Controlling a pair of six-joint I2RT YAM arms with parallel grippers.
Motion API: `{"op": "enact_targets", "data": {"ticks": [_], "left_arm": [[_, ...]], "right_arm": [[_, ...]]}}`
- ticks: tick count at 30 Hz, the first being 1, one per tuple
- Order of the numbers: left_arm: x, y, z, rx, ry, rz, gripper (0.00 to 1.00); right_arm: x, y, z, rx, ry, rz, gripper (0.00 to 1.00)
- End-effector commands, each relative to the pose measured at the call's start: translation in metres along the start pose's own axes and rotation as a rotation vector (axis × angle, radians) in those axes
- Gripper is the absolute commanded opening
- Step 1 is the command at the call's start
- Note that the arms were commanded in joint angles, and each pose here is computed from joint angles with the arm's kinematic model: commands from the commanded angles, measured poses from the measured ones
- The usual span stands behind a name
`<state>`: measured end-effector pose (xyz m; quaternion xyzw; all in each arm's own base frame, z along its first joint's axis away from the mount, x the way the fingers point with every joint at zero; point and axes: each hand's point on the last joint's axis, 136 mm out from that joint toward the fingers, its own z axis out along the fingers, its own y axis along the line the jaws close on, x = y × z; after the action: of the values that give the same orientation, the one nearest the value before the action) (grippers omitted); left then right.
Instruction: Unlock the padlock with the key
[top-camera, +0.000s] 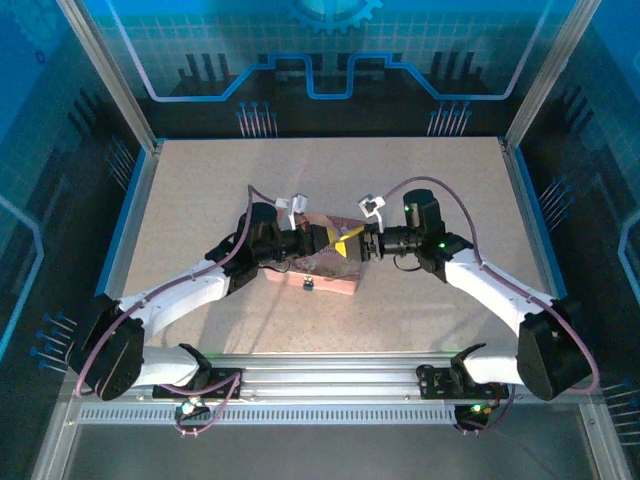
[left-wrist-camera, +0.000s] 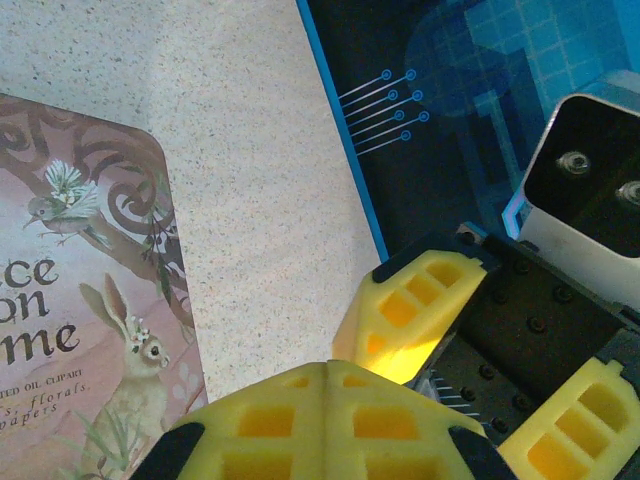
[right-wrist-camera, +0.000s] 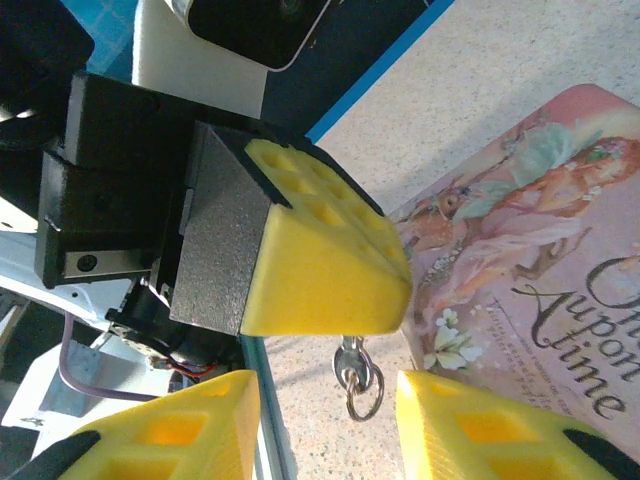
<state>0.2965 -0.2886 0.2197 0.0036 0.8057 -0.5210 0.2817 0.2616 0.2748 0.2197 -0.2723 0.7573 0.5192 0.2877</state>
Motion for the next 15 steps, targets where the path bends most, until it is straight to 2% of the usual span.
{"op": "enact_targets", "data": {"ticks": [1,9,15], "left_arm": [[-0.0045,-0.0186,-0.0061,0.044,-0.015,0.044,0.00],[-0.0045,-0.0193,-0.0072,0.045,-0.018,0.047,0.00],[-0.0045,-0.0187,-0.0073,0.042,-0.019,0.044,0.00]], "right_arm": [[-0.0023,0.0083,0.0093,-0.050,0.011,0.000,0.42],[0.0031,0.0052,0.0171,-0.051,0.032,0.013,0.41],[0.0026,0.0041,0.0182,-0.049,0.029,0.018,0.29]]}}
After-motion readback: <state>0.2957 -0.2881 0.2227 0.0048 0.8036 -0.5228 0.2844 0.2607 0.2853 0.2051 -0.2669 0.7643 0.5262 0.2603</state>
